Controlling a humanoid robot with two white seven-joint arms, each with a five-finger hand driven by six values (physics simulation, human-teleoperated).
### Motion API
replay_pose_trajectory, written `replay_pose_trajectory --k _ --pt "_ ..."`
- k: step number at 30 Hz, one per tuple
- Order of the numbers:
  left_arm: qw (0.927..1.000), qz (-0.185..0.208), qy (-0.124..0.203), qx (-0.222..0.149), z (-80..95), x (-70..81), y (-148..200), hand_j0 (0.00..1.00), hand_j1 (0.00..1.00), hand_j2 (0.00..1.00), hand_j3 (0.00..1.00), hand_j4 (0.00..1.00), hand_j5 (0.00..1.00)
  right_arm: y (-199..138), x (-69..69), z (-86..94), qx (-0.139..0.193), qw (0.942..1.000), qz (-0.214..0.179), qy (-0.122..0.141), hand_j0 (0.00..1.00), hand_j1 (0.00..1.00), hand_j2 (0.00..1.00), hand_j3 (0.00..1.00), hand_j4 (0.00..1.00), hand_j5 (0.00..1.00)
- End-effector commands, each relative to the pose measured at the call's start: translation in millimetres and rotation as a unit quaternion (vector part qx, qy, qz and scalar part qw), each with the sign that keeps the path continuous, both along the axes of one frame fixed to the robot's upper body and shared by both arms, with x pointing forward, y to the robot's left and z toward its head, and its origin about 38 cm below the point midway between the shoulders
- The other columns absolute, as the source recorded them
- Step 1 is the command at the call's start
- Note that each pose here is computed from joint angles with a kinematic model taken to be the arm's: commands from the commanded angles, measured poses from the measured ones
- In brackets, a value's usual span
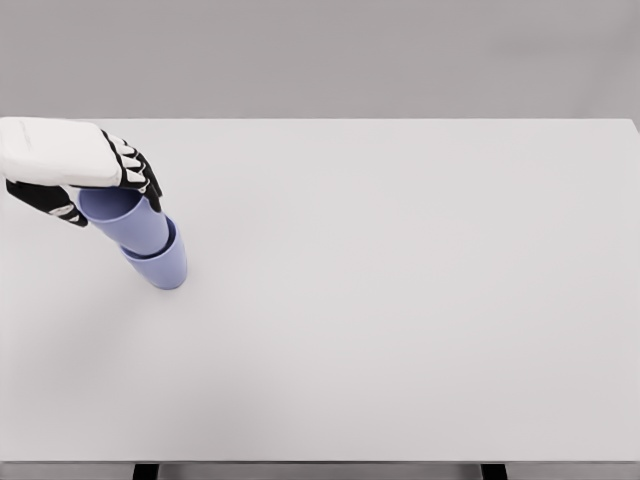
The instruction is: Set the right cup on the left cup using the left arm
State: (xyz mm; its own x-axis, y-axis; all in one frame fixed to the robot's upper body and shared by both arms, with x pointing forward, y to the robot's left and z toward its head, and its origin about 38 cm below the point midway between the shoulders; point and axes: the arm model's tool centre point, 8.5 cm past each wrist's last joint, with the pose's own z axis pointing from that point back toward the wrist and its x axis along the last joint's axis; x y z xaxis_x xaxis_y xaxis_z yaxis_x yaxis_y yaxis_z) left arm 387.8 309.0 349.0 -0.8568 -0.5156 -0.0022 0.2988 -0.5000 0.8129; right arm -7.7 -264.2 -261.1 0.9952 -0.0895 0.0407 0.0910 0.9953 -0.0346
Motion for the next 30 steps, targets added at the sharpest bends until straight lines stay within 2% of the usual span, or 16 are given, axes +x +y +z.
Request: replay_pose_trajectory --k 1,30 --pt "1.0 0.004 -0.001 -0.002 1.0 1.4 1.2 0.73 0.73 0.73 0.73 0.73 0.73 0.0 0.0 0.0 0.0 1.0 0.0 0.0 1.0 1.0 1.0 1.0 1.0 1.0" --pt "1.0 0.002 0.006 0.001 -6.7 6.0 -2.6 0.75 0.75 0.75 0.75 0.75 0.75 0.0 0.0 0.0 0.0 1.0 0.0 0.0 1.0 1.0 1.0 1.0 1.0 1.0"
